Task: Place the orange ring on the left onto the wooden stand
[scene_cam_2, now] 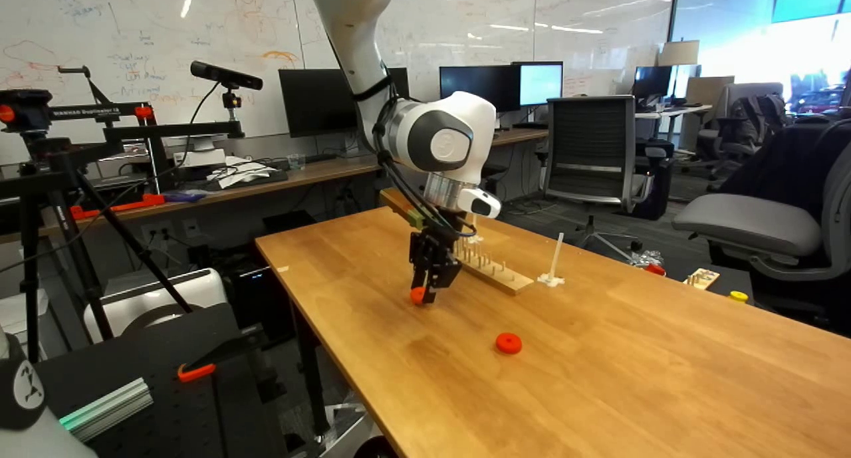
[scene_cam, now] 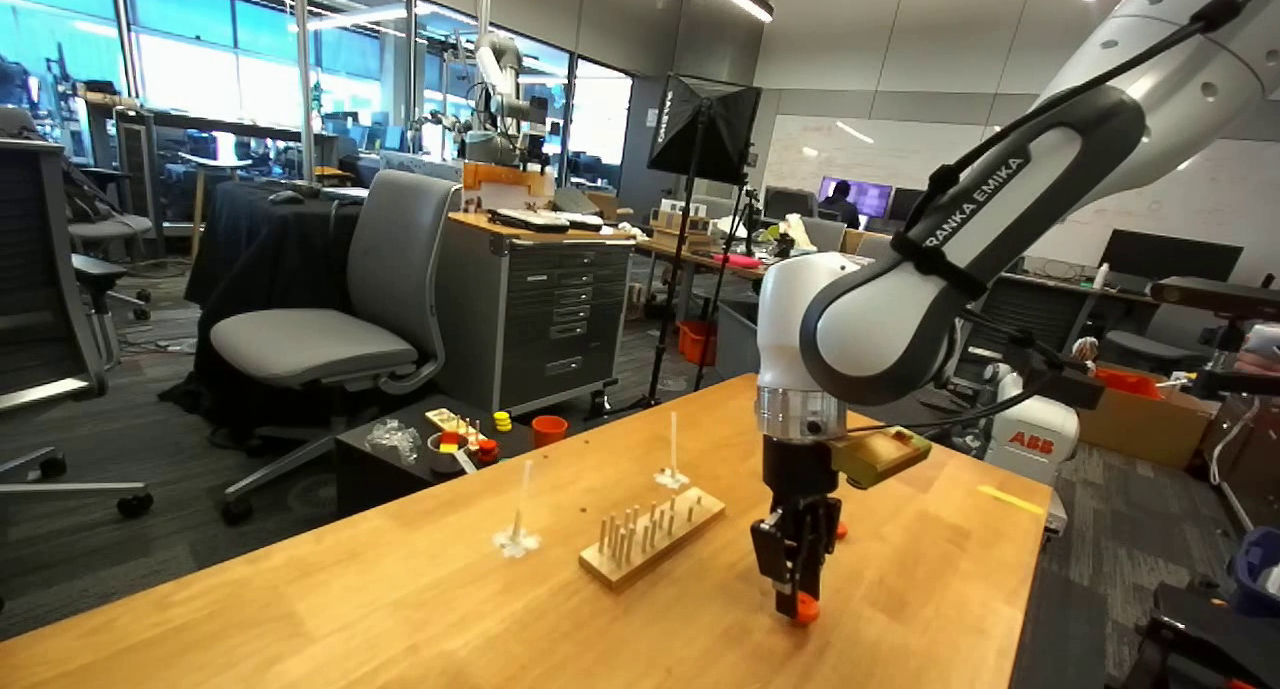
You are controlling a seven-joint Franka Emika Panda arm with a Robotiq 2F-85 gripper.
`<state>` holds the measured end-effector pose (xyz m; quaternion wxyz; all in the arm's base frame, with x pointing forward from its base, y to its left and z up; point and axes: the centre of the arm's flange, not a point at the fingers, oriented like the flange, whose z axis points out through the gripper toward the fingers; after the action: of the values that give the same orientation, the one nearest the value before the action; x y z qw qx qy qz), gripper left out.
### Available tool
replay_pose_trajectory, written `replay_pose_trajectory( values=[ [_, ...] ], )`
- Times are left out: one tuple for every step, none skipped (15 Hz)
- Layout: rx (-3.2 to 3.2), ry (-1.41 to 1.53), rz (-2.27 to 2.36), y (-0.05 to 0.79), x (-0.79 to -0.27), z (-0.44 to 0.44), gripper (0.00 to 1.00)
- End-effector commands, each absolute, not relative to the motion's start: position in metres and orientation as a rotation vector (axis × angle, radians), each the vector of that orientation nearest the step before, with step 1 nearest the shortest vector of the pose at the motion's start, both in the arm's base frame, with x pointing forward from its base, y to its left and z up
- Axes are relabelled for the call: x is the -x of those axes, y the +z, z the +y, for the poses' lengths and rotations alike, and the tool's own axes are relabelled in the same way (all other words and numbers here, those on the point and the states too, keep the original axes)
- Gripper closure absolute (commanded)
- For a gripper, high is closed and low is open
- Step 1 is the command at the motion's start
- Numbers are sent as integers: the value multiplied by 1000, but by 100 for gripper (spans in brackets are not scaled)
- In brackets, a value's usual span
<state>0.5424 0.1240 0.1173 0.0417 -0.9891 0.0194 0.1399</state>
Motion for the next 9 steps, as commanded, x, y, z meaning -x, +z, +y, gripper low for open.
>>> replay_pose_trajectory(
  values=[
    [2993,369,89,149,-537,141,83],
    [2986,356,97,156,-542,148,83],
    [2977,344,102,162,-546,154,83],
    [2968,329,121,169,-553,161,83],
    [2961,322,138,174,-560,166,83],
    [2954,313,165,180,-568,172,83],
    [2948,298,190,185,-575,176,83],
    [2942,287,219,190,-584,179,83],
    [2935,271,249,196,-593,181,83]
  ],
)
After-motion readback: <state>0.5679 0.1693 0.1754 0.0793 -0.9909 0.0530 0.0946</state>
